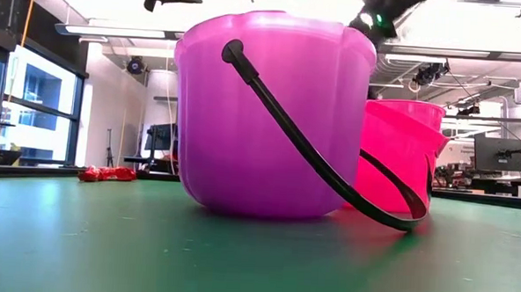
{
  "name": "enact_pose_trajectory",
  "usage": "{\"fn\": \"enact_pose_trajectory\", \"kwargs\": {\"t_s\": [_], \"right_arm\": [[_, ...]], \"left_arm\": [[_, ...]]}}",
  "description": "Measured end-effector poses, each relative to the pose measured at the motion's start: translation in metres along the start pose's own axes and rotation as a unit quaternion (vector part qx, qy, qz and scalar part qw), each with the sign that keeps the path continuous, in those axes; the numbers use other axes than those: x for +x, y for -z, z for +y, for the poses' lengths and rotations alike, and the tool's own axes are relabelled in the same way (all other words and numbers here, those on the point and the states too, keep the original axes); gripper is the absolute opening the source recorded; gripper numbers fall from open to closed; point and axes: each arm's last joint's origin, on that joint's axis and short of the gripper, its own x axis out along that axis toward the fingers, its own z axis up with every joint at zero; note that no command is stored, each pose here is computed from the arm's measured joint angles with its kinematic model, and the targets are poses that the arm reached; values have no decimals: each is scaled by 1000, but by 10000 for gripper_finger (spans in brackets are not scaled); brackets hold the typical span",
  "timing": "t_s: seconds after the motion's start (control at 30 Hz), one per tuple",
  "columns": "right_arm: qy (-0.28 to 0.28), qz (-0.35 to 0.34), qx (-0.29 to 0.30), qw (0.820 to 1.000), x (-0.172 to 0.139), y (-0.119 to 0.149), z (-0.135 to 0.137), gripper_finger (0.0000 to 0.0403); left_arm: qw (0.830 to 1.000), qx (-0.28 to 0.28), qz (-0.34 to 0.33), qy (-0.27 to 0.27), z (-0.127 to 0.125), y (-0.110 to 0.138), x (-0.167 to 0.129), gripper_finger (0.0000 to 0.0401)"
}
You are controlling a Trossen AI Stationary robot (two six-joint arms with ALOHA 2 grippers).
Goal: Sort candy by brand, put in halloween buckets
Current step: Put the green gummy into the orange bucket, then put the red gummy into the orange bucket
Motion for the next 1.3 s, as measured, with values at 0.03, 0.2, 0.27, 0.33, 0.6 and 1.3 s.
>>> {"fn": "enact_pose_trajectory", "kwargs": {"t_s": [0.03,0.2,0.27,0.33,0.6,1.3], "right_arm": [[-8,0,-26,1000,5,1,16,1],[-26,-2,-145,989,39,11,91,0],[-19,-6,-179,984,47,19,115,0],[1,-18,-203,979,54,25,134,0],[24,-17,-133,991,59,35,149,78],[69,38,-260,963,-20,95,157,236]], "left_arm": [[1000,1,7,-2,0,2,1,248],[1000,-3,18,3,0,4,0,247],[1000,5,19,10,-1,3,-2,247],[1000,8,19,18,-1,3,-3,247],[997,23,69,33,-1,11,-8,247],[894,-113,422,94,-142,143,-42,236]]}}
